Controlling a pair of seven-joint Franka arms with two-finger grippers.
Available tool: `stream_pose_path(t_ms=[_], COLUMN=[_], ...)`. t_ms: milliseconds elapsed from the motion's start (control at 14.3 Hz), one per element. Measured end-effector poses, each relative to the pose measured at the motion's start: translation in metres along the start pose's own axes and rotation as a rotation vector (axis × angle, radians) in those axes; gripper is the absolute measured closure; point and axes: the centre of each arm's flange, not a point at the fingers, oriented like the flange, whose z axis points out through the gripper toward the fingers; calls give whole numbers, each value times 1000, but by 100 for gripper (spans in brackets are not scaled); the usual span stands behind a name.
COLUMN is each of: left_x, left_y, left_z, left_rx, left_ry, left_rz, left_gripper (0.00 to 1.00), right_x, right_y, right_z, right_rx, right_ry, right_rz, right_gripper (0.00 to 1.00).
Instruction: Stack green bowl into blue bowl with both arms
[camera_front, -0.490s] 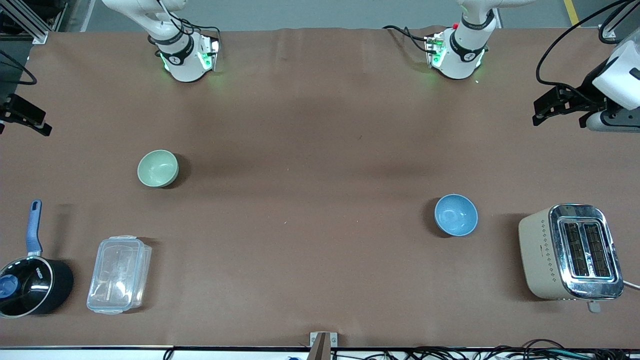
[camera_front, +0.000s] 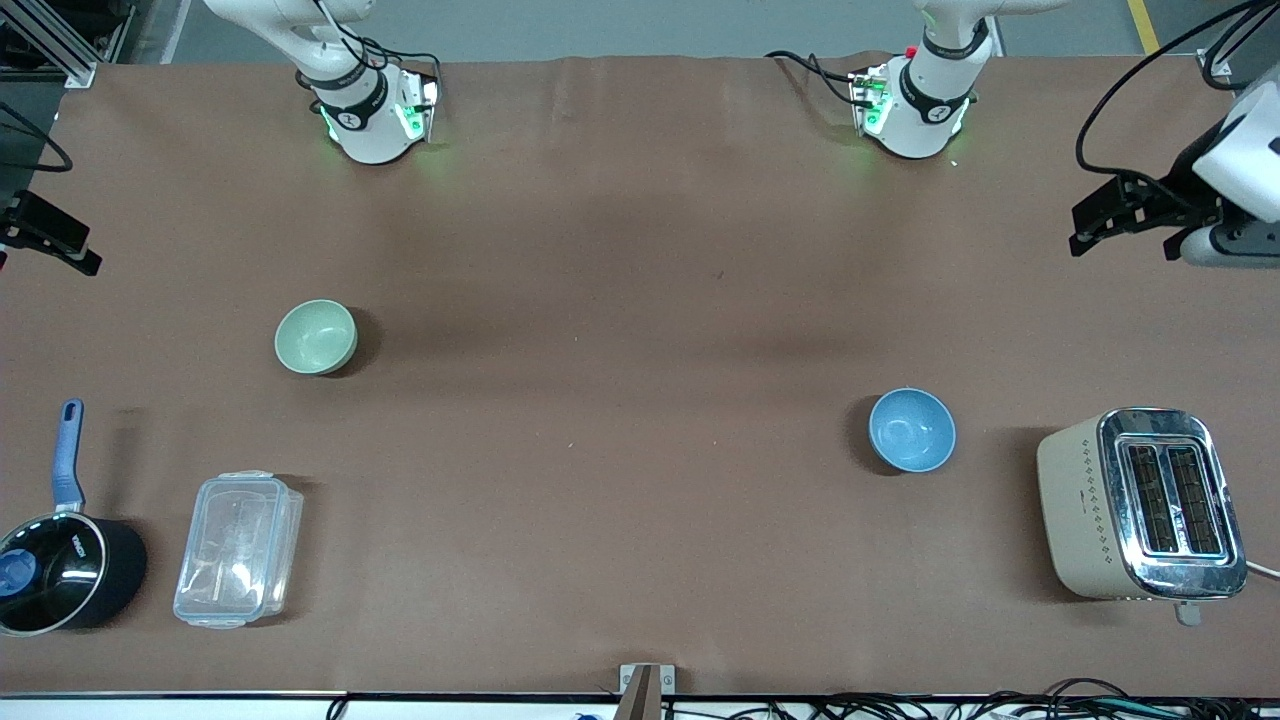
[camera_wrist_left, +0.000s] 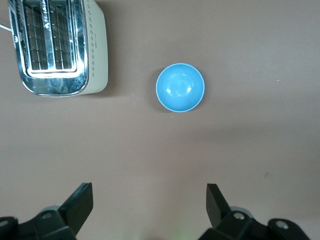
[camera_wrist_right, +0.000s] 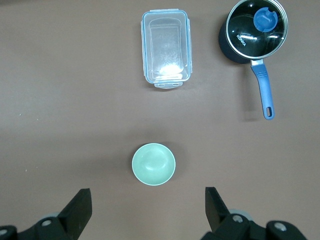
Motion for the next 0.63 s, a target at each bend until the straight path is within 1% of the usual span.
stream_pose_path(t_ms=[140, 280, 420, 559, 629], left_x=[35, 71, 100, 117, 120], left_y=[-1, -2, -3, -2, -3], left_z=[46, 105, 167, 227, 252], left_rx=[-10, -21, -31, -38, -41], left_ry=[-27, -47, -59, -53, -42], left_rz=[1, 1, 1, 1, -2], left_gripper=[0, 0, 0, 0, 0], right_x=[0, -1, -2, -1, -1], right_y=[0, 1, 3, 5, 7], right_z=[0, 4, 26, 82, 116], right_rx=[0, 0, 0, -5, -16], right_ry=[-1, -20, -73, -142, -167], right_rz=[0, 2, 5, 8, 6], right_gripper=[0, 0, 0, 0, 0])
